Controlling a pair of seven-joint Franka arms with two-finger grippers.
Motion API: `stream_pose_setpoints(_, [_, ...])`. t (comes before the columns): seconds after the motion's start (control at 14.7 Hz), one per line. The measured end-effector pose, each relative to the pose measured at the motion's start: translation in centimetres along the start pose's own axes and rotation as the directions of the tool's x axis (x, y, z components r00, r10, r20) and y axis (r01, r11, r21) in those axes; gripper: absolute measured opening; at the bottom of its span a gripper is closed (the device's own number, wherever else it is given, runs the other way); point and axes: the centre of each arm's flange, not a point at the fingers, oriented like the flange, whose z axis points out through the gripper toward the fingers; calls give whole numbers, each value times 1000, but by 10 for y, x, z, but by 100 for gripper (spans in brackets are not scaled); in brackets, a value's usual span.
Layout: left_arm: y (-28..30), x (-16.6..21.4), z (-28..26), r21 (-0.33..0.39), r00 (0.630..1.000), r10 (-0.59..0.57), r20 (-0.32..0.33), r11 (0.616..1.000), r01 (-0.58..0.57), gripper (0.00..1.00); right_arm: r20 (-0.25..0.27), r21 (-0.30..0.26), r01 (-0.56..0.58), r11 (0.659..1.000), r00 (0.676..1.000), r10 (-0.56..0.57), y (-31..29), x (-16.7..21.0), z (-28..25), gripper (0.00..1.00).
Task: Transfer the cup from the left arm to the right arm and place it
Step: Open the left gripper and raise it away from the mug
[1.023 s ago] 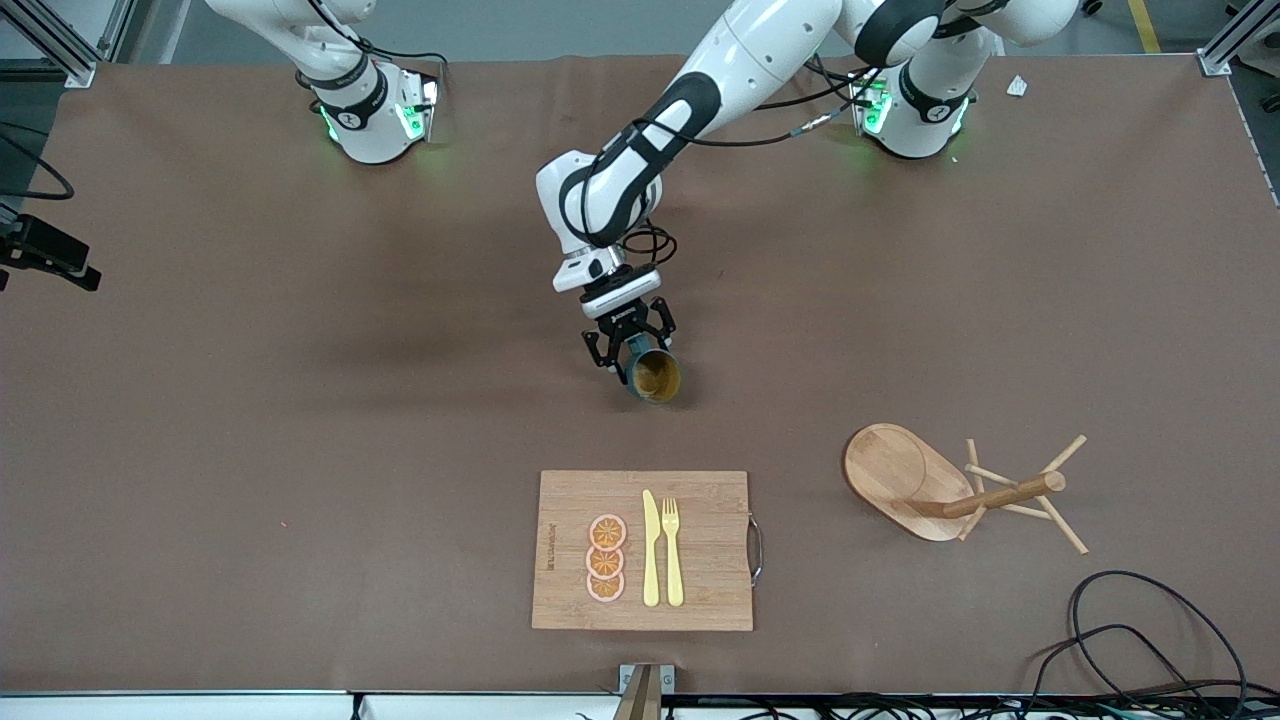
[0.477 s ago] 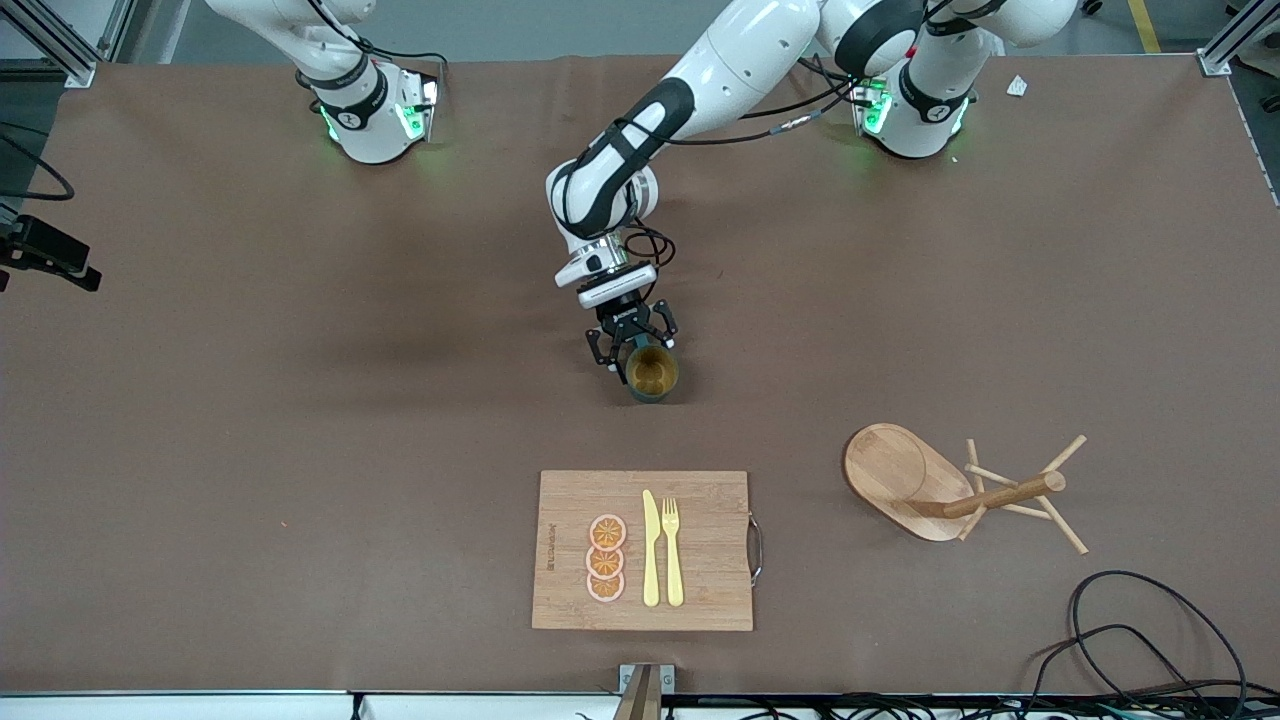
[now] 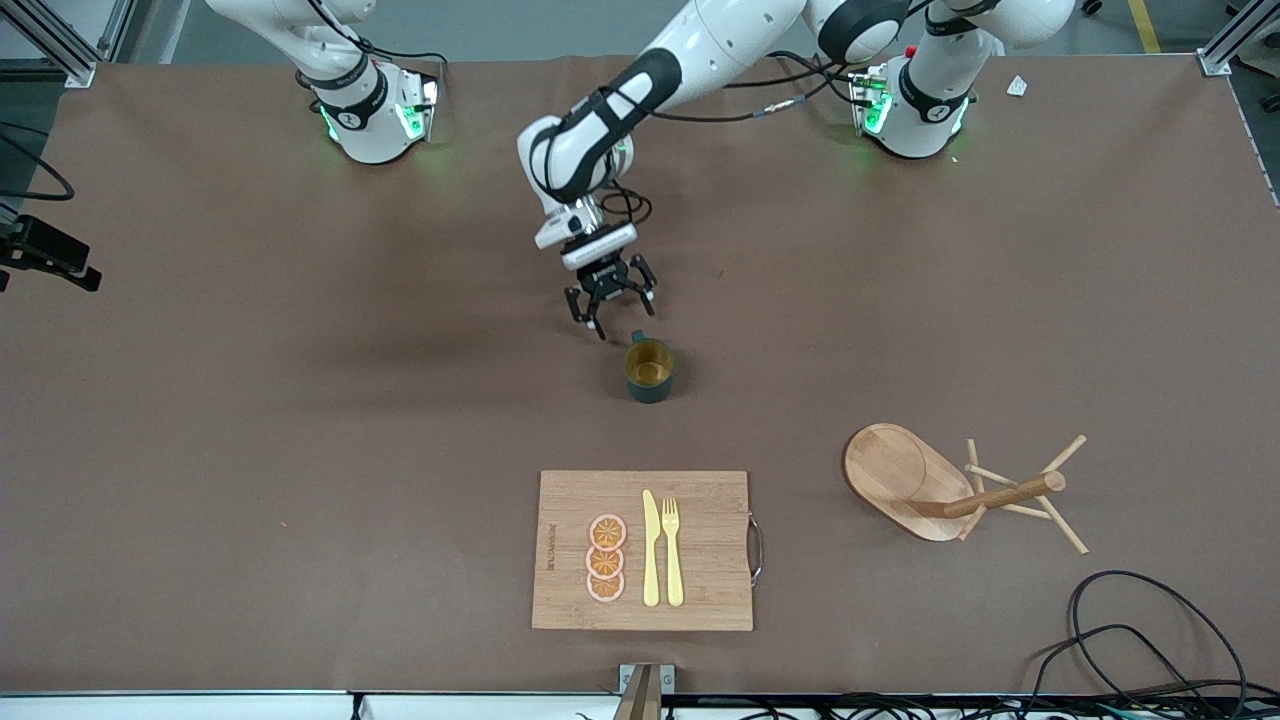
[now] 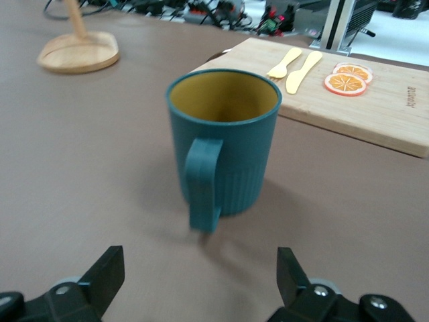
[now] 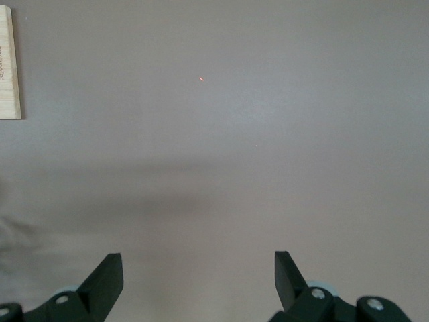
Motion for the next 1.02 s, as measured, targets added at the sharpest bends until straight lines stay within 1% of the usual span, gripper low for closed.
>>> stream_pose_setpoints(0.2, [4, 32, -61, 38, 994, -62, 91, 998, 59, 100, 2, 0, -3, 1000, 1000, 3, 2, 0, 1, 100])
stream_pose_setpoints(0.27, [6, 49, -75, 52, 990, -76, 123, 996, 70, 100, 3, 0, -2, 1000, 1000, 2, 3, 0, 1, 100])
stream_pose_setpoints(0.41, [12, 93, -96, 79, 977, -95, 193, 994, 81, 100, 4, 0, 1, 1000, 1000, -1, 3, 1, 2, 100])
stream_pose_setpoints(0.55, [18, 159, -107, 100, 957, -104, 270, 992, 79, 100, 7, 1, 10, 1000, 1000, -10, 1, 2, 4, 100])
stream_pose_setpoints(0.68, [20, 242, -104, 116, 933, -124, 337, 989, 89, 100, 16, 4, 31, 1000, 999, -31, -6, 5, 9, 100])
stream_pose_setpoints(0.89, [4, 364, -70, 126, 898, -115, 425, 990, 67, 100, 36, 43, 47, 998, 998, -49, -35, 18, 29, 100])
stream_pose_setpoints(1.02, [-16, 431, -33, 132, 870, -95, 484, 991, 35, 100, 47, 54, 7, 999, 999, -10, -63, 29, 45, 100])
